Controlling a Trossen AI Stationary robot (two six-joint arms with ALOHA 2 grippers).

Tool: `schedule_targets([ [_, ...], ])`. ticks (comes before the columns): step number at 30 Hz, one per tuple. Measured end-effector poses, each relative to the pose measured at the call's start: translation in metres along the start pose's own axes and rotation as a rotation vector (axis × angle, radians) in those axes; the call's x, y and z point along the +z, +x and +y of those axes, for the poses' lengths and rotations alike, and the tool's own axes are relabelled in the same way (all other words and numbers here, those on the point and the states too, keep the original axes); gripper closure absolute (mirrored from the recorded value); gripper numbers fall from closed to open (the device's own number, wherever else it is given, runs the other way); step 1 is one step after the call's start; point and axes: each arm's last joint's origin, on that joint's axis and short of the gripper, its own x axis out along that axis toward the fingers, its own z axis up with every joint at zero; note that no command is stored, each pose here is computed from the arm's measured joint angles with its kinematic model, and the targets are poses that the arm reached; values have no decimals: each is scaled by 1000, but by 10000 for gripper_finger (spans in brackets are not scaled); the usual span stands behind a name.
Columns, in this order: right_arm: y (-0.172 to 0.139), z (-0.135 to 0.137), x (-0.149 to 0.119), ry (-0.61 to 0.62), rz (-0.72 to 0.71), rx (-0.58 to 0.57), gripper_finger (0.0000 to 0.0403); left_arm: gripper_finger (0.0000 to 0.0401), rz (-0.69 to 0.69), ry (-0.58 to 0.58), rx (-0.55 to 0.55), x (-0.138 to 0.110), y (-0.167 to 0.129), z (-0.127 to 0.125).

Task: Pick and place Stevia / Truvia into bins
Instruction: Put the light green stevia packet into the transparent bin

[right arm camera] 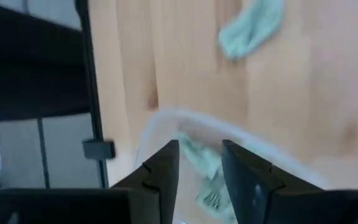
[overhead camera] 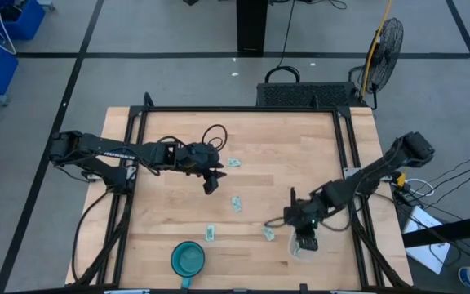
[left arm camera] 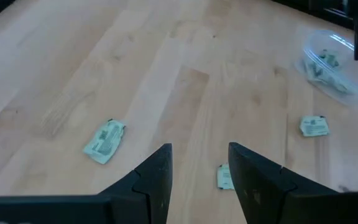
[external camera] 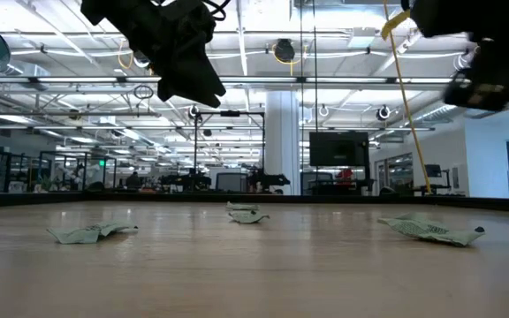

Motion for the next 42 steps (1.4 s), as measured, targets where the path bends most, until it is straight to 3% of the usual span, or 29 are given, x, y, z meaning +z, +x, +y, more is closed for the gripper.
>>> schedule_targets([
  [3,-15,-10,9,-35,-115,-63,287,240,-5,-1,17,0,0,1],
  [8,-34,-36,27,-26,-315,-288,287,240,-5,-25,117,-5,7,8],
  [13,-50,-62,47,111,-502,-405,286,240,19,-307,199,-11,34,27],
  [19,-68,-76,71,192,-720,-347,286,240,120,-370,266,-30,79,56],
  [23,-74,-78,78,193,-802,-318,286,240,171,-475,331,-42,97,76],
  [35,-75,-78,79,186,-805,-320,286,240,71,-460,277,-33,107,92],
  [42,-76,-79,79,165,-802,-334,286,240,132,-466,241,-38,109,94],
])
